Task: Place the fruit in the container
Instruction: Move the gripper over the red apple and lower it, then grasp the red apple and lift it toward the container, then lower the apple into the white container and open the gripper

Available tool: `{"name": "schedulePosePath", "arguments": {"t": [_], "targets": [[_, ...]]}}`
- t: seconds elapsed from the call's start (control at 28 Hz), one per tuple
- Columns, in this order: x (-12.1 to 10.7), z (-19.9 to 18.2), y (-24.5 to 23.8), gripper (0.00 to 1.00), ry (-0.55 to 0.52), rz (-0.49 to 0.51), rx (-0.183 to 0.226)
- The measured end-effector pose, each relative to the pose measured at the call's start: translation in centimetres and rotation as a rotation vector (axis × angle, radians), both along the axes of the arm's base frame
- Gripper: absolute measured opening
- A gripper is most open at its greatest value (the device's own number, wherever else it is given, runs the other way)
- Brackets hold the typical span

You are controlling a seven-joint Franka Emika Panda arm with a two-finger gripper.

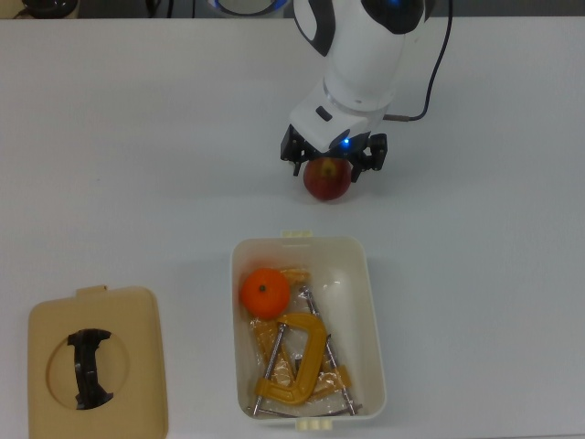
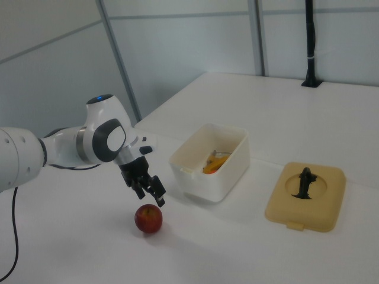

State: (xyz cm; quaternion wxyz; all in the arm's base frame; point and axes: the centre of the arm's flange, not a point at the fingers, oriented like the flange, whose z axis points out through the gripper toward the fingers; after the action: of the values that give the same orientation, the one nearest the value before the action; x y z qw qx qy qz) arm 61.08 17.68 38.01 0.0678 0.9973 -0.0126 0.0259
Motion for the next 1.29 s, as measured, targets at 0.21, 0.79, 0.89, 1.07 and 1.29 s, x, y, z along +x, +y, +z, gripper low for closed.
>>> {"name": "schedulePosePath", "arguments": {"t": [0.21,0.79,0.89,1.07,1.29], "targets": [[-1.7,-2.3,1.3,1.00,-0.004,0.044,-0.035],[-2.7,-3.8,1.5,0.87,-0.004,0.026,-0.049],[-2.5,-3.0,1.6,0.87,-0.030,0.002,-0.038],[-1.3,0.6,1.5,0.86,-0.112,-0.048,-0.009],[1.4,7.3,-0.3,0.86,-0.233,-0.149,0.059]]}}
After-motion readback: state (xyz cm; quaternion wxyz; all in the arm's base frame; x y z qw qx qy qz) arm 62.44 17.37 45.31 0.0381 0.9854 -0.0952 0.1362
